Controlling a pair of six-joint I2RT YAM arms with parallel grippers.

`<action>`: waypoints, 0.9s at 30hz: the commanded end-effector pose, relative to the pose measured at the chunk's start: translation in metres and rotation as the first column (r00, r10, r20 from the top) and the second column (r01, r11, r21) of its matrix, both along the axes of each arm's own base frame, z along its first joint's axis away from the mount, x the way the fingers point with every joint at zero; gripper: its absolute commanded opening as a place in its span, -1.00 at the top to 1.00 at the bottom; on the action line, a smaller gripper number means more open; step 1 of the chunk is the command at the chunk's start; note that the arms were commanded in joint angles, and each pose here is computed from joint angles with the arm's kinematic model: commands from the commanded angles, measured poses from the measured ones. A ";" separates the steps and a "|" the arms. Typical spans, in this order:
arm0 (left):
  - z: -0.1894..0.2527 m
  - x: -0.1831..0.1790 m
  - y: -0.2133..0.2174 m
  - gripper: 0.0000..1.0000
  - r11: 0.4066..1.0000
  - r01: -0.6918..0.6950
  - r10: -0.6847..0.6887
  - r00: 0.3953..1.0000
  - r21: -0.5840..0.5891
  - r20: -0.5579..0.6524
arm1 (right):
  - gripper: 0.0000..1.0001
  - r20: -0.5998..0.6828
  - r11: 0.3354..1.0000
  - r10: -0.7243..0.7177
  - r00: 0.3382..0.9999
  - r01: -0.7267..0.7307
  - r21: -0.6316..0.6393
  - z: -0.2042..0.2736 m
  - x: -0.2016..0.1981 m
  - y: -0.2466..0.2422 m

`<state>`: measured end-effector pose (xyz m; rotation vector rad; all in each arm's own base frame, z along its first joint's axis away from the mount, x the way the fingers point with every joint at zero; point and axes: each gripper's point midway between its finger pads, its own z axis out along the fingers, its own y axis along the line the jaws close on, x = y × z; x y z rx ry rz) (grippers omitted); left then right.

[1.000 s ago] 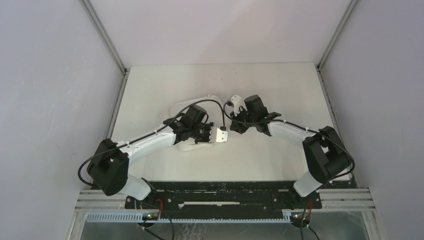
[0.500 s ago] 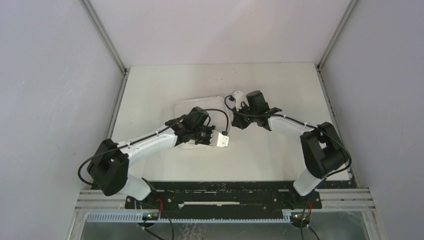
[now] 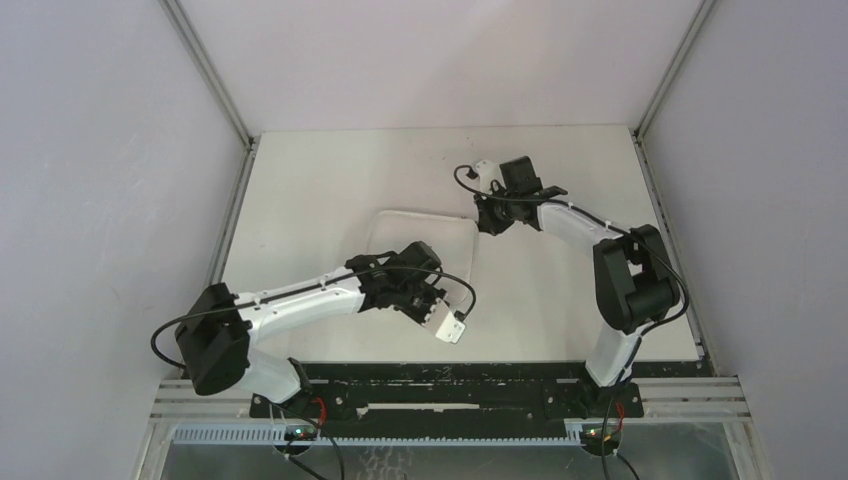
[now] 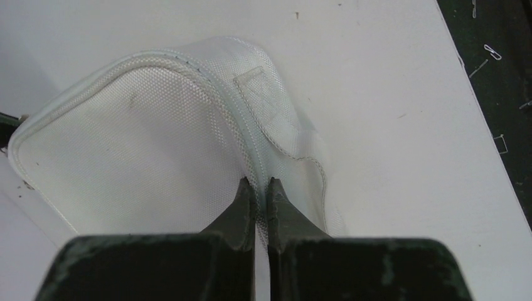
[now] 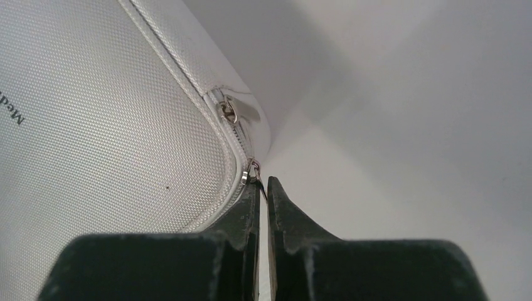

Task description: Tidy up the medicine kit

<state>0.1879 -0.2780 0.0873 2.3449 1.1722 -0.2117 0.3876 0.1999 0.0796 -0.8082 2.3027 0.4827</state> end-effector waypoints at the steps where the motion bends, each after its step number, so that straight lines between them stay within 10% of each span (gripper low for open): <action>1: -0.015 -0.070 0.041 0.99 0.962 0.196 -0.153 0.964 0.189 -0.217 | 1.00 0.203 0.998 -0.015 0.979 0.027 -0.055 0.039 0.061 -0.021; 19: -0.022 -0.076 0.032 0.99 0.919 0.301 -0.245 0.942 0.253 -0.231 | 1.00 0.256 0.834 0.551 0.794 -0.511 -0.209 0.048 0.085 0.022; 27: -0.017 -0.051 0.018 0.99 0.967 0.132 -0.098 0.982 0.217 -0.160 | 0.83 0.192 0.833 0.543 0.818 -0.495 -0.247 0.044 0.074 0.021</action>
